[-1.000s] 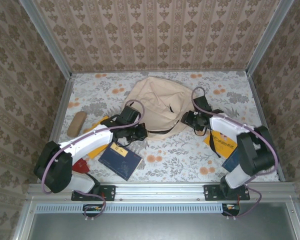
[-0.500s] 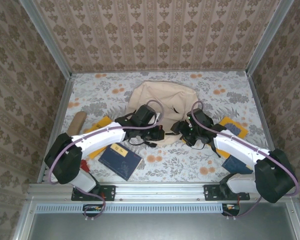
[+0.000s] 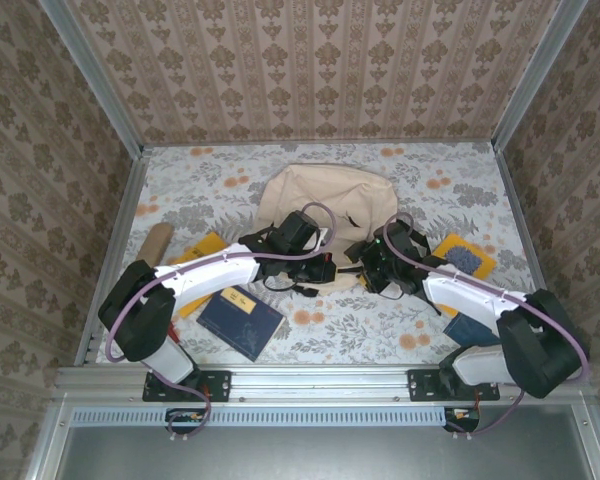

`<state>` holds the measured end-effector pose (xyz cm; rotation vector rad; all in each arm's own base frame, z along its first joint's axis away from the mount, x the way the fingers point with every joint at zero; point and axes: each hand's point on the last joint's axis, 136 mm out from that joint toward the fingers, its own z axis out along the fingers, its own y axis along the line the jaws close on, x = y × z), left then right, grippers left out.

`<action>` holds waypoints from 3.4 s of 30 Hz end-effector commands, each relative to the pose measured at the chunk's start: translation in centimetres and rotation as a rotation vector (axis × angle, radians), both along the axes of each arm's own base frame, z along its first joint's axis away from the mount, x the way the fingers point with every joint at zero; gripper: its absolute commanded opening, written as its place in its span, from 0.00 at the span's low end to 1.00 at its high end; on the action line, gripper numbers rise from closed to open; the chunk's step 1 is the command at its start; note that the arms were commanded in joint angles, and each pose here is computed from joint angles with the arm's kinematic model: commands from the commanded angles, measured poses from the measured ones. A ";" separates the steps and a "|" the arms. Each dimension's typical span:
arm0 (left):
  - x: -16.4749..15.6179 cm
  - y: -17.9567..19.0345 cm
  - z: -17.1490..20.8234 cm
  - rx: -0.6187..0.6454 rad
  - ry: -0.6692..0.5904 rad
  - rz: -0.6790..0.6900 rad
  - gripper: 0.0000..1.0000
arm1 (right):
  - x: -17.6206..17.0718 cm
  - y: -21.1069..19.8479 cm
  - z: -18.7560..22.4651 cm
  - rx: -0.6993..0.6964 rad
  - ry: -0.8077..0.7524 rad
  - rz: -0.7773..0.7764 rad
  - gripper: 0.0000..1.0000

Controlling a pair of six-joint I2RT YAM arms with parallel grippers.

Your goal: Pack the student bag

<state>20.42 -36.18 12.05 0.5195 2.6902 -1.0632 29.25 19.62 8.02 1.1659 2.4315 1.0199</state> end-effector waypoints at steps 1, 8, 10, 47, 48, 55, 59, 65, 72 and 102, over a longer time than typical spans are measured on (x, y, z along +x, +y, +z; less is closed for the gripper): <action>0.1 -0.4 1.4 -0.017 -0.036 -0.036 0.00 | 2.1 0.4 0.8 0.041 -0.037 -0.066 0.58; 1.0 1.9 0.4 0.084 -0.046 0.004 0.00 | 2.2 -1.3 -1.4 -0.103 0.003 -0.087 0.27; 1.5 3.7 -0.3 0.154 -0.046 0.032 0.00 | 2.2 -2.8 -1.5 -0.194 -0.007 -0.106 0.20; -0.1 3.4 1.9 0.022 -0.145 -0.092 0.00 | -1.3 -1.4 0.9 -0.101 0.023 -0.130 0.77; -0.2 3.4 1.8 0.023 -0.145 -0.093 0.00 | -1.1 -1.4 0.7 -0.102 0.023 -0.137 0.75; -0.1 4.1 1.0 0.067 -0.147 -0.086 0.00 | 0.5 -1.8 0.6 -0.118 -0.029 -0.192 0.52; 0.4 5.2 0.5 0.118 -0.155 -0.063 0.00 | 0.1 -2.1 -0.5 -0.147 0.005 -0.195 0.39; 2.7 9.4 -0.3 0.225 -0.158 0.031 0.00 | -1.0 -4.2 -1.4 -0.252 0.029 -0.213 0.23; 5.8 12.4 -0.9 0.265 -0.150 0.092 0.00 | -2.2 -5.2 -2.9 -0.336 0.065 -0.165 0.14; 8.5 9.6 1.7 0.146 -0.272 -0.057 0.00 | -1.3 4.4 9.9 -0.563 -0.638 1.127 0.67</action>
